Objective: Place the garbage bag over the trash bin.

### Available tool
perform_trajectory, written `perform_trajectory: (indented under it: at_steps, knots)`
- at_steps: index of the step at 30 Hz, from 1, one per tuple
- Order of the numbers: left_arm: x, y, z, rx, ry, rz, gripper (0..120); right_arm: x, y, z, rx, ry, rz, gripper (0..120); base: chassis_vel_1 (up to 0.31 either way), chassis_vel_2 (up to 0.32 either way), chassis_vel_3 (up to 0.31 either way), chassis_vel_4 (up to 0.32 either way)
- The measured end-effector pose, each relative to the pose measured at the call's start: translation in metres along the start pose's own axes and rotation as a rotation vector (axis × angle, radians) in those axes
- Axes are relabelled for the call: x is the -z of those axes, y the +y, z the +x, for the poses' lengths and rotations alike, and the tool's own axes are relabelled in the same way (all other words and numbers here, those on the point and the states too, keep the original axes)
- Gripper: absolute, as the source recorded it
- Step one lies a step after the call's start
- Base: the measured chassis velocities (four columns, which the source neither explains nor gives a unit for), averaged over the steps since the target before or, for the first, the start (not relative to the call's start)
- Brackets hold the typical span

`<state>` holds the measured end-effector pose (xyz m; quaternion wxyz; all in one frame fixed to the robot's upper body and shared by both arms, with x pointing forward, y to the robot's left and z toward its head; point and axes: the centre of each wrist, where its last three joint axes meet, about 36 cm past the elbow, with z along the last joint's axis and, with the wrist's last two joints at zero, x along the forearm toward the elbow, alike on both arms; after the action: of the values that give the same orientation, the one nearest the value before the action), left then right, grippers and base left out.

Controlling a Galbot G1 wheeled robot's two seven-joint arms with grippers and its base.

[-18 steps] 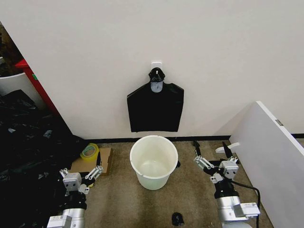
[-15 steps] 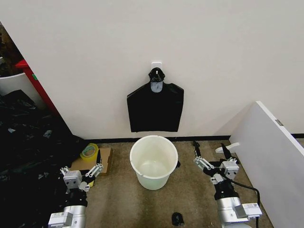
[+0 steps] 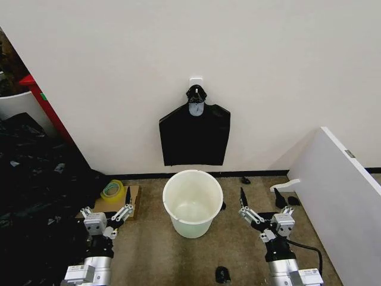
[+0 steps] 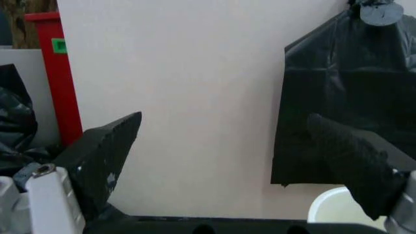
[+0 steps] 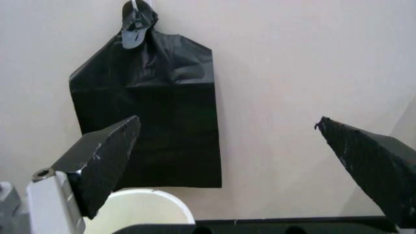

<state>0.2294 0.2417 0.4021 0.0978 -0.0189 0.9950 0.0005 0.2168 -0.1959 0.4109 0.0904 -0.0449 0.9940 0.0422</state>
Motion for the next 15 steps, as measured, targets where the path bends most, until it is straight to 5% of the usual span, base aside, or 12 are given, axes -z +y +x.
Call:
perform_trajectory:
  at_steps: [15]
  knots:
    - [-0.005, 0.007, 0.003, -0.006, -0.015, -0.013, 100, 0.007, 0.009, -0.034, 0.091, 0.044, -0.339, 100, 0.000, 0.000, 0.000, 0.000]
